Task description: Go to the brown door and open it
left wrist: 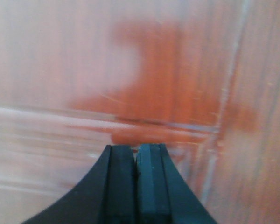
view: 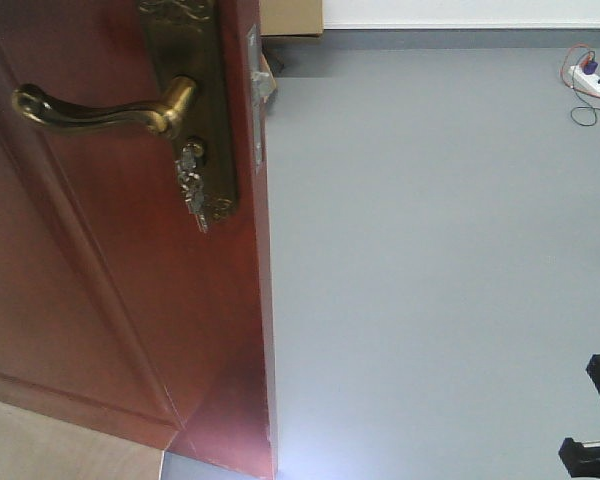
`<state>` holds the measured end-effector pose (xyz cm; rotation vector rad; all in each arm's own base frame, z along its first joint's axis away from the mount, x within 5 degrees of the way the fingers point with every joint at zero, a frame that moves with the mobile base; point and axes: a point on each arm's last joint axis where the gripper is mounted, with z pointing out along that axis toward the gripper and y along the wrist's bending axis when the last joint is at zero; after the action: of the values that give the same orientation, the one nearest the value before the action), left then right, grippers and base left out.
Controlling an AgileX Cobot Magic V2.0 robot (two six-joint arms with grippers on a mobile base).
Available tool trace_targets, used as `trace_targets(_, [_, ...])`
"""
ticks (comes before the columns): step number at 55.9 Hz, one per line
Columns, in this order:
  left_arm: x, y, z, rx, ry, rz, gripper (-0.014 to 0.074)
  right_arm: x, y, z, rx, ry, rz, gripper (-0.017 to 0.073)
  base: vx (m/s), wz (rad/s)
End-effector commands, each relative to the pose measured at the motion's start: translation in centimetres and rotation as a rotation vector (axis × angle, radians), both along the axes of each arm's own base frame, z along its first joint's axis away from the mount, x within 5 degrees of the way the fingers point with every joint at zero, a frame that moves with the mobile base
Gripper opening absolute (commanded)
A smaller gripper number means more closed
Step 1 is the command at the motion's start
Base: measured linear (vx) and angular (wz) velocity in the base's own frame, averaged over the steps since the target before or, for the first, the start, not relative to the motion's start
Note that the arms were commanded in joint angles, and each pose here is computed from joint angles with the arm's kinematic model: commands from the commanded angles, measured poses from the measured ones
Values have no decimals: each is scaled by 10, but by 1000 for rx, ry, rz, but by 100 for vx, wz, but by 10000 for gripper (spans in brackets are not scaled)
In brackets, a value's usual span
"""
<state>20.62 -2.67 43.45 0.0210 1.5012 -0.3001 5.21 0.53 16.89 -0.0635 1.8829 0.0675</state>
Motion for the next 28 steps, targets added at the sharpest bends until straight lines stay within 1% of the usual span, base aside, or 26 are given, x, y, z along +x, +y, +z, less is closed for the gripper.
trace_targets(1, [-6, 2, 14, -20, -51, 20, -3, 2, -1, 6, -7, -85, -5, 0, 15, 1])
trace_targets(28, [-6, 2, 14, -20, -51, 20, -3, 2, -1, 6, -7, -80, -5, 0, 11, 5])
